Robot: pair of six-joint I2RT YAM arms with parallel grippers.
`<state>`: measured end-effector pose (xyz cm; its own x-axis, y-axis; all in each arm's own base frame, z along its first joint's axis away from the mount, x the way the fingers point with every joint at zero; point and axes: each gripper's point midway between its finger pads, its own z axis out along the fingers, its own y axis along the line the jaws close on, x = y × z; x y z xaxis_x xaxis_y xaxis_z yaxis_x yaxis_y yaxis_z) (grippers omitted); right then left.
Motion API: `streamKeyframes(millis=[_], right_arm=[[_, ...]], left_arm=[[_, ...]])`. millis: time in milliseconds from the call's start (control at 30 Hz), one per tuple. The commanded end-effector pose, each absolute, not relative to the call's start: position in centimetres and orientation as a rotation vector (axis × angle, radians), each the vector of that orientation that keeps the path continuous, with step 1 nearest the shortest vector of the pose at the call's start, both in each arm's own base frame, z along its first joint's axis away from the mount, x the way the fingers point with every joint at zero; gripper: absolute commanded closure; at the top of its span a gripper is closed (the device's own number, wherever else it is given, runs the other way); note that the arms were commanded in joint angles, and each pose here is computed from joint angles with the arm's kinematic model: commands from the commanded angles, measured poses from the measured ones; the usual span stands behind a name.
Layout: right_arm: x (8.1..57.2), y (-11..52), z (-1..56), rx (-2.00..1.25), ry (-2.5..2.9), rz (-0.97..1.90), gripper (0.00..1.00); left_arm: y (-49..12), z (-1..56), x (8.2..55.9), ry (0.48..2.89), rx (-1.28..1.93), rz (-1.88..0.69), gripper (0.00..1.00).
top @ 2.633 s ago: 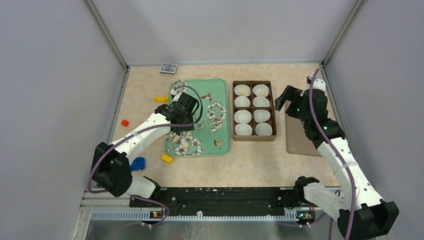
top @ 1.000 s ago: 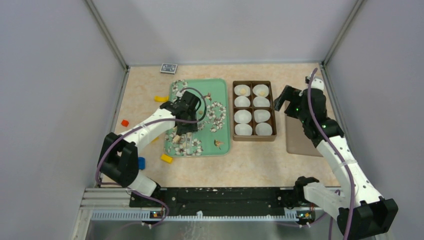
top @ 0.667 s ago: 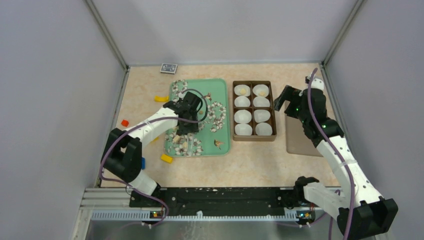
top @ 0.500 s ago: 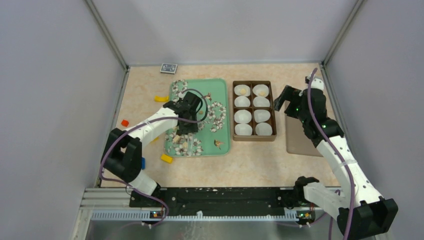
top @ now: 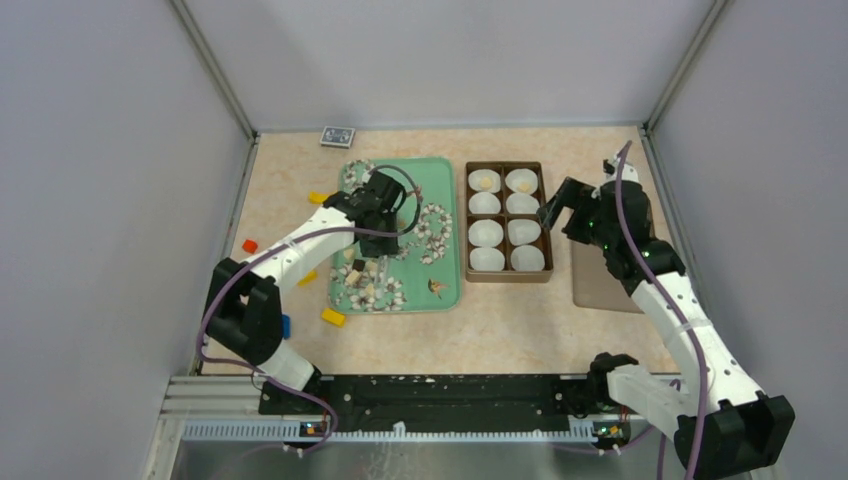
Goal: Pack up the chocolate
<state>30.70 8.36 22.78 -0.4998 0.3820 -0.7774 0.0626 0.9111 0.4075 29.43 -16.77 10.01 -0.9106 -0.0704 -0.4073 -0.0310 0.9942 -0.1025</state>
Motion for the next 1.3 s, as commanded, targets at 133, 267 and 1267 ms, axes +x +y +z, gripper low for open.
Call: streamKeyframes(millis=[133, 267, 1267], right_arm=[[28.9, 9.8, 18.8, 0.356, 2.183, 0.502, 0.04], [28.9, 9.2, 18.2, 0.377, 2.186, 0.466, 0.04], [28.0, 5.8, 20.2, 0.435, 2.109, 0.280, 0.04]], left_arm=[[-18.9, 15.4, 30.8, 2.597, 0.082, -0.298, 0.98], [-21.2, 16.7, 30.5, 2.566, 0.186, -0.413, 1.00], [-35.4, 15.2, 36.2, 2.432, 0.458, -0.557, 0.99]])
